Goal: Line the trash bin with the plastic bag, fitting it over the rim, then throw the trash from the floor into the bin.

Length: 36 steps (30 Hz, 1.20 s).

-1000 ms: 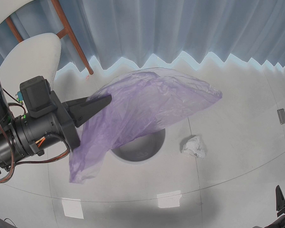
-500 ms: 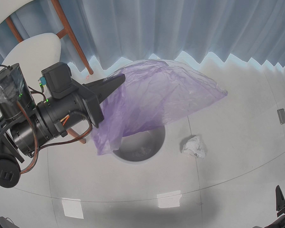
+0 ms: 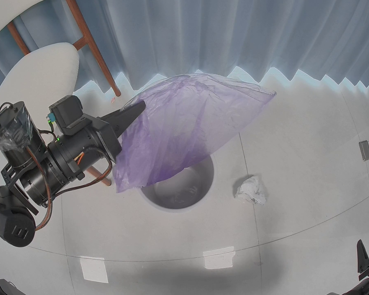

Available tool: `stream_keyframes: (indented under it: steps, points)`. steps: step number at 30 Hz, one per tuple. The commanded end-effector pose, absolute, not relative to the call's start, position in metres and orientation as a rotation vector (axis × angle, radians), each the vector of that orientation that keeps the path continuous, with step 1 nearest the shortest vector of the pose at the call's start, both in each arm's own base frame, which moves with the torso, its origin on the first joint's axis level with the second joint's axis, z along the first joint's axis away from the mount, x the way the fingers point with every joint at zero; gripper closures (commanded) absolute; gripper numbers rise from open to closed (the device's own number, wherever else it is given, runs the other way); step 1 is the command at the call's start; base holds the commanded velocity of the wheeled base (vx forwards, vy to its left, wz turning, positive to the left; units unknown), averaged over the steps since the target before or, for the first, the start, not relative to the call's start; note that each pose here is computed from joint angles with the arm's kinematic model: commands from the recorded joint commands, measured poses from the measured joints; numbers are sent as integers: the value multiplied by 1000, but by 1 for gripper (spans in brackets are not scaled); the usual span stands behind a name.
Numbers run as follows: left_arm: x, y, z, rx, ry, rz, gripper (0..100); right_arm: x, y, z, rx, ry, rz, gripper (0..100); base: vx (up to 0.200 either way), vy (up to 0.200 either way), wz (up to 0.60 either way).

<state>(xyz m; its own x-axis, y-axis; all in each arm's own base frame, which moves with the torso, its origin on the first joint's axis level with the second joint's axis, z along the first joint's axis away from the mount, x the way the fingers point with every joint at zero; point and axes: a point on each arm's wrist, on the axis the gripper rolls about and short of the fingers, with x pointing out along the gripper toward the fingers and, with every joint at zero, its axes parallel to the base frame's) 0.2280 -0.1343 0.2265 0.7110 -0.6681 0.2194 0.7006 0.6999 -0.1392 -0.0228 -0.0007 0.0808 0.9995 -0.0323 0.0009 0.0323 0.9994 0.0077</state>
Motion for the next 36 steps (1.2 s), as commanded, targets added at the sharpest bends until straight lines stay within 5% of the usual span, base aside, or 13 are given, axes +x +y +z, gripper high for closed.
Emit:
stream_keyframes:
  steps: [1, 15, 36]
  points:
    - [227, -126, 217, -242, -146, -742, 100, -23, -1, 75, 8, 0, -32, 0, 0, 0, 0]
    - [199, -98, 185, -325, -183, -709, 100, -23, -1, 75, 8, 0, -32, 0, 0, 0, 0]
    - [189, -88, 204, -453, -226, -726, 100, -23, -1, 75, 8, 0, -32, 0, 0, 0, 0]
